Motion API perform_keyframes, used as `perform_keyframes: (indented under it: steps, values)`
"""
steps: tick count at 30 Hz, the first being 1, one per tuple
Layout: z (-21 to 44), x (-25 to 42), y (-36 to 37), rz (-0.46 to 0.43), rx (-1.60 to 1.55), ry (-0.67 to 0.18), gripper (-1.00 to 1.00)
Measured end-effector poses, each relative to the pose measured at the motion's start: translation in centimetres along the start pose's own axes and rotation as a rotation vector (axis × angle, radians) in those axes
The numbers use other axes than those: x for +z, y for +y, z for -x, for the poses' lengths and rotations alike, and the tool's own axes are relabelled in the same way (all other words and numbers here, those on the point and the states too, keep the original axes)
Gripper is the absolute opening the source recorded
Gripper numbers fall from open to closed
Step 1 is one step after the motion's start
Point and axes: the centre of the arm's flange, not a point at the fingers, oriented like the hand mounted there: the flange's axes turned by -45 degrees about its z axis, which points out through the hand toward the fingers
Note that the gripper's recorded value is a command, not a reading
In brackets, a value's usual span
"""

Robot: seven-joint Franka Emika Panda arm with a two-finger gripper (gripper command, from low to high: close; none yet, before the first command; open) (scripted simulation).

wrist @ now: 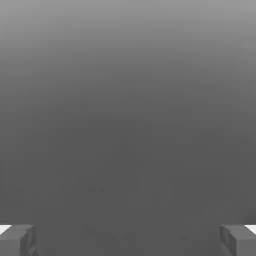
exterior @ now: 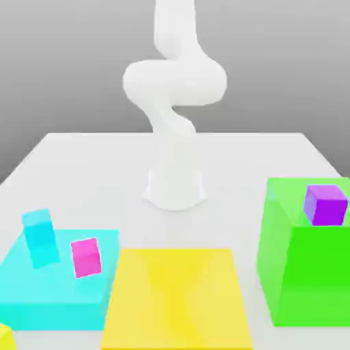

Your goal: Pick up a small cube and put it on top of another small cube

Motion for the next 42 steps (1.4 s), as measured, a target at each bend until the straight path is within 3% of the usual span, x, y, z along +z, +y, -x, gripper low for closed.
perform_keyframes:
  steps: [8, 16, 32, 36, 37, 42]
  values:
    - [-0.4, 12.8, 6.4, 0.015, 0.085, -0.185, 0.0]
    - [3.1, 24.9, 13.7, 0.047, 0.176, -0.359, 0.0]
    - [21.3, 43.8, 28.7, 0.158, 0.344, -0.706, 0.0]
    - [26.0, 48.3, 29.6, 0.166, 0.351, -0.726, 0.0]
    - [26.8, 49.0, 29.7, 0.166, 0.352, -0.727, -1.0]
    - [26.8, 49.0, 29.7, 0.165, 0.353, -0.727, -1.0]
